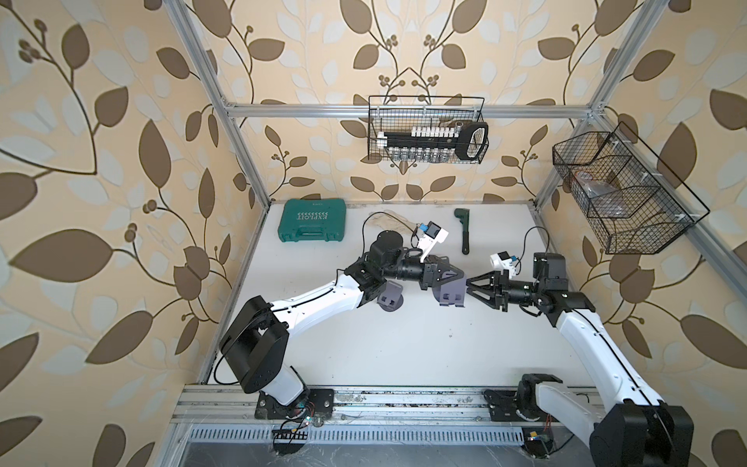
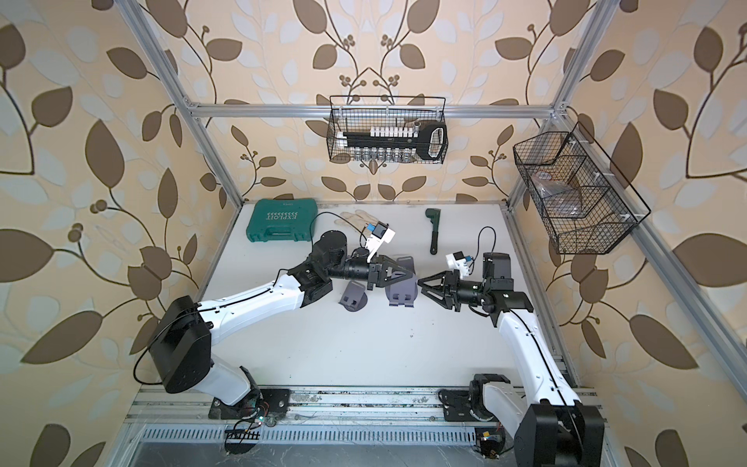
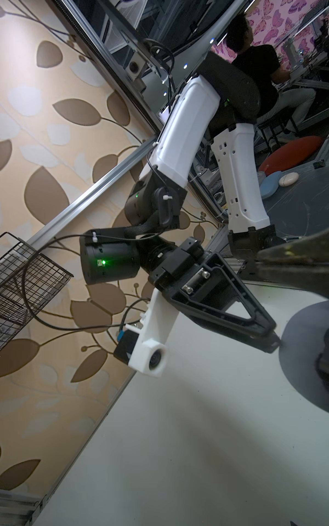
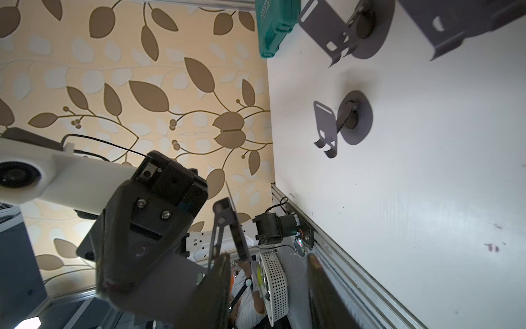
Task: Open the phone stand
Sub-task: Place the phone stand at the center of the board.
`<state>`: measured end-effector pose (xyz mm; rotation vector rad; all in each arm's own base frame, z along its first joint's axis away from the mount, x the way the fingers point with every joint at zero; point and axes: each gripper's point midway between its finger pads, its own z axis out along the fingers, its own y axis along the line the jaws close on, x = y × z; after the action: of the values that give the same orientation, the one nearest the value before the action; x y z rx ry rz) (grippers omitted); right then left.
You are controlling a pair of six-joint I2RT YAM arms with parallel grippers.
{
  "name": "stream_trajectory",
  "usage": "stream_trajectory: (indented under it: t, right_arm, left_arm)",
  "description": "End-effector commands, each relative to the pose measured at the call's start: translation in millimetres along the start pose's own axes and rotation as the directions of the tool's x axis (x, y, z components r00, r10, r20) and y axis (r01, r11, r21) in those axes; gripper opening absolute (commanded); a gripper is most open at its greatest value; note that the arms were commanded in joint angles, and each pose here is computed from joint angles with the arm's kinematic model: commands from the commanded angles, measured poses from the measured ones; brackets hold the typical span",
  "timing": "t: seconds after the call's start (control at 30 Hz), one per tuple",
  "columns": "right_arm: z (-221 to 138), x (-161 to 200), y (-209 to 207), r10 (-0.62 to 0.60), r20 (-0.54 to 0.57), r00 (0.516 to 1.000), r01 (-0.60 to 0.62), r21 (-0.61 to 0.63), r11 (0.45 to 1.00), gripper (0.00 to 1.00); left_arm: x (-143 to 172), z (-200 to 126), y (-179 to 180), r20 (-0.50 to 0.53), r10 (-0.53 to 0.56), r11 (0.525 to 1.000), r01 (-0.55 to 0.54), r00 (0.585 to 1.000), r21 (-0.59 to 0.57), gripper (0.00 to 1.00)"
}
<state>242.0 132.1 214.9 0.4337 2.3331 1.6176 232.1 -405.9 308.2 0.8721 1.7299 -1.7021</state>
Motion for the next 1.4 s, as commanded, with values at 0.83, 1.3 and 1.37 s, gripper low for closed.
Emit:
stream_trajectory:
  t: [0.83, 1.3, 1.37]
  right_arm:
    - [-48, -24, -53, -0.13, 0.271, 0.954, 0.026, 0.357, 0.934, 0.39]
    - [-46, -27, -58, -0.154, 0.261, 0.953, 0.048, 0.371, 0.927, 0.39]
    - [-47, -27, -55, -0.162, 0.264, 0.951, 0.055, 0.369, 0.928, 0.39]
  left_arm:
    - [106, 55, 136, -0.103, 0.009, 1.0, -0.011, 0.995, -0.018, 0.0]
    - [94, 45, 145, -0.099, 0.012, 0.991, -0.025, 0.995, -0.134, 0.38]
    - [86, 44, 143, -0.097, 0.012, 0.987, -0.027, 0.995, -0.16, 0.4]
